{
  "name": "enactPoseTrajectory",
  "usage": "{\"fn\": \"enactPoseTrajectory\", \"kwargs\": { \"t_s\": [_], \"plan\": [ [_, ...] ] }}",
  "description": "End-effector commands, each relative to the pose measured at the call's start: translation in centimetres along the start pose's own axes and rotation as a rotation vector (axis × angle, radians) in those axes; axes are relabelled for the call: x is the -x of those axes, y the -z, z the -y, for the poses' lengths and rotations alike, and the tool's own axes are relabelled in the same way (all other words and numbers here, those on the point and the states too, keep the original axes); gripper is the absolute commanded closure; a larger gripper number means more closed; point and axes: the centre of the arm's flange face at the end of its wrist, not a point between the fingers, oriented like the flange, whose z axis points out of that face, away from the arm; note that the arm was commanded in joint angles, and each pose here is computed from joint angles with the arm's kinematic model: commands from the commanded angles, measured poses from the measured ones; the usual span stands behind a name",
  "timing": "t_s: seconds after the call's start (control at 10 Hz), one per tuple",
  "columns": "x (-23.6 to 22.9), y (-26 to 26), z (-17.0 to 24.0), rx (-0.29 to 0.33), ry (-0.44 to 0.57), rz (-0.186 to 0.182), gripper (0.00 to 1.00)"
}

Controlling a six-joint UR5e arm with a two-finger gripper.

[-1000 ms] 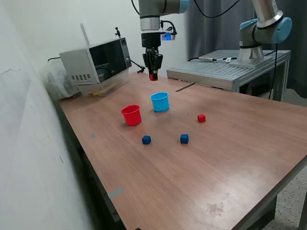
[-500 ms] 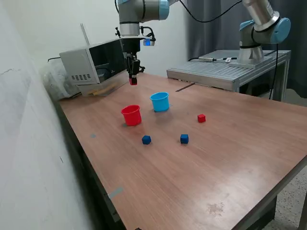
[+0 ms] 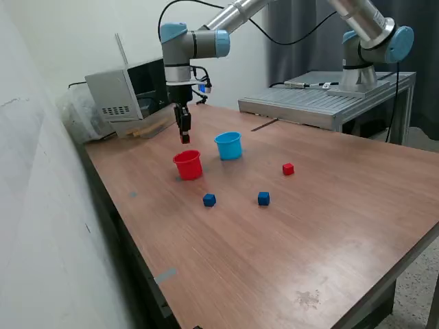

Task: Place red objects in the red bin, and blue objects in the blue bin.

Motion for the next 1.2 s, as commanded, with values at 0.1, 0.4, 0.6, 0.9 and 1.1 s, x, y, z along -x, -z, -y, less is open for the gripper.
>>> {"fn": "enactPoseTrajectory", "kwargs": {
  "t_s": [0.1,0.4,0.6,0.9,1.1],
  "plan": [
    [0.2,-2.9,-0.1,-0.014,-0.003,0.005,1.00],
    [2.5,-2.9,-0.4,-0.008,-0.031,0.010,1.00],
    [3.5,-2.9,-0.6,-0.003,-0.043,0.013,0.00],
    [2.8,-1.9,-0.4,0.005,-0.033,0.028,0.00],
    [1.5,2.7,1.0,0.012,-0.022,0.020,0.00]
  ]
}}
